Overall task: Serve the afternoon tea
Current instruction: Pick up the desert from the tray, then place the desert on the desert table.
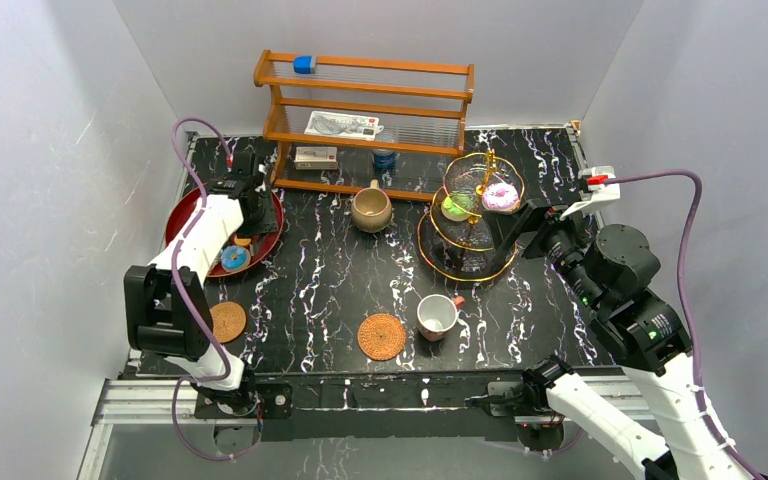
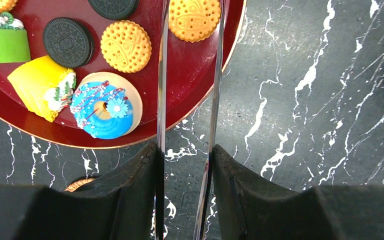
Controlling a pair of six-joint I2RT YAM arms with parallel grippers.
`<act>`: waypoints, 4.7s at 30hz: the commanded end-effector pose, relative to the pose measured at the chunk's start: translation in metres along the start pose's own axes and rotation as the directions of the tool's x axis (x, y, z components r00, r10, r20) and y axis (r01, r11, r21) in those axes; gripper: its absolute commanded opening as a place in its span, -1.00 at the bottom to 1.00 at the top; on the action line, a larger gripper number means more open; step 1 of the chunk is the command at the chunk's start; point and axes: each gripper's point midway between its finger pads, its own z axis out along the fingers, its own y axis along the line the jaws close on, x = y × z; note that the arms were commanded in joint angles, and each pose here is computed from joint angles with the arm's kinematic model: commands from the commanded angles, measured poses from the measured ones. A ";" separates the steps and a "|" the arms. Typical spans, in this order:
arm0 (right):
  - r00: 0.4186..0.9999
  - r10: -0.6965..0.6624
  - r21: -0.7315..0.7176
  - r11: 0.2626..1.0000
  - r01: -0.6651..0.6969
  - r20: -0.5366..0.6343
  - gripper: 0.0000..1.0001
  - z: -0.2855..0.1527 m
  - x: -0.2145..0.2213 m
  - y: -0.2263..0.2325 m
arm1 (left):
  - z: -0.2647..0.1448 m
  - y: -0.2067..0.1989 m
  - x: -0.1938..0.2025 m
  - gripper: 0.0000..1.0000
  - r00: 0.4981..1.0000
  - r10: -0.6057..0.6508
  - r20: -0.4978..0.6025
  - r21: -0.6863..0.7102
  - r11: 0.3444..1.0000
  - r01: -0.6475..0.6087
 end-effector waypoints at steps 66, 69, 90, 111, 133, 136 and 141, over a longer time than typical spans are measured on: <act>0.995 0.015 -0.031 0.999 -0.011 0.101 0.97 -0.011 -0.029 0.008 | -0.296 -0.294 -0.052 -0.36 0.946 -0.044 0.321 0.908 0.297 -0.294; 0.995 0.013 -0.030 1.000 -0.010 0.104 0.97 -0.011 -0.031 0.009 | -0.294 -0.302 -0.051 -0.36 0.947 -0.037 0.319 0.910 0.291 -0.296; 0.994 0.009 -0.029 1.000 -0.005 0.111 0.97 -0.012 -0.032 0.008 | -0.271 -0.344 -0.034 -0.33 0.958 0.027 0.286 0.920 0.272 -0.283; 0.994 0.009 -0.032 0.999 -0.005 0.112 0.97 -0.012 -0.032 0.008 | -0.264 -0.352 -0.025 -0.12 0.957 0.052 0.285 0.915 0.282 -0.288; 0.993 0.009 -0.031 1.000 -0.006 0.115 0.97 -0.014 -0.032 0.008 | -0.262 -0.347 -0.027 -0.04 0.951 0.050 0.305 0.900 0.311 -0.305; 0.993 0.009 -0.028 1.000 -0.006 0.114 0.97 -0.014 -0.032 0.007 | -0.265 -0.345 -0.029 -0.05 0.947 0.046 0.318 0.896 0.314 -0.315; 0.993 0.009 -0.027 1.000 -0.006 0.114 0.97 -0.014 -0.032 0.007 | -0.270 -0.337 -0.036 -0.07 0.935 0.032 0.354 0.873 0.347 -0.343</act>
